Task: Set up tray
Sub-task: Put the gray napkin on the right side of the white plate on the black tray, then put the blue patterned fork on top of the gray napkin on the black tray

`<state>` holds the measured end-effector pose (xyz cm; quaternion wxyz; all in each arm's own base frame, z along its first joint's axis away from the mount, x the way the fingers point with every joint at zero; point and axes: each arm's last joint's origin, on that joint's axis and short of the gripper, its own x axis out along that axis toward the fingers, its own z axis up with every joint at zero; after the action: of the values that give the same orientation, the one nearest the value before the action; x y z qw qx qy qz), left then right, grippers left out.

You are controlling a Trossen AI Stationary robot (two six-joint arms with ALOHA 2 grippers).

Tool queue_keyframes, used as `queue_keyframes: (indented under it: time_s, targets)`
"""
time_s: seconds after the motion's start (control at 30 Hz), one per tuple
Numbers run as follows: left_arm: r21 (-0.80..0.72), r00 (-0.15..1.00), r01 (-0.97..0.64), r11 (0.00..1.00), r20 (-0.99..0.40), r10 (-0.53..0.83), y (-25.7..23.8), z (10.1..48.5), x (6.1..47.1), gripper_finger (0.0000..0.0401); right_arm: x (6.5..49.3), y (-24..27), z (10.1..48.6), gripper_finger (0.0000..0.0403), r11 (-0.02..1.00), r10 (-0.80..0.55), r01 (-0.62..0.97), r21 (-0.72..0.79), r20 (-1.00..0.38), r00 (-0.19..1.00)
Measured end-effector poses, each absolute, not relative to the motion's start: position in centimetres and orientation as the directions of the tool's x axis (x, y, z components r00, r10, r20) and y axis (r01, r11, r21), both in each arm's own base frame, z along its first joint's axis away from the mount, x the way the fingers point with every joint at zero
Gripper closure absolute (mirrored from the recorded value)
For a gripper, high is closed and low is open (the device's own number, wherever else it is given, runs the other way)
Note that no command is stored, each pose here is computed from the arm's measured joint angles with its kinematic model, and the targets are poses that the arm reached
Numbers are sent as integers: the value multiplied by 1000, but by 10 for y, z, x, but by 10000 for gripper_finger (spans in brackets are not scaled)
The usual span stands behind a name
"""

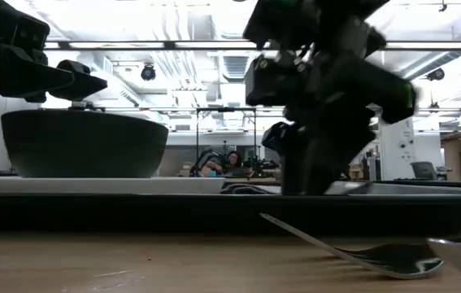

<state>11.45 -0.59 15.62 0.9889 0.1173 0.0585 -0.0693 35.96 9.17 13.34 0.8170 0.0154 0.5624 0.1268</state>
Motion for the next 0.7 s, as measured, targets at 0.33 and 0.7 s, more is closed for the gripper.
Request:
queue_keyframes:
  time_s: [0.33,0.7]
  targets:
    - [224,984,151,963,-131,-124,-6,156,114,122,346,109,144,183,967,236,-178,184,-910,341]
    - [224,984,151,963,-132,-124,-6,156,115,122,348,109,154,183,966,223,-208,152,-899,378]
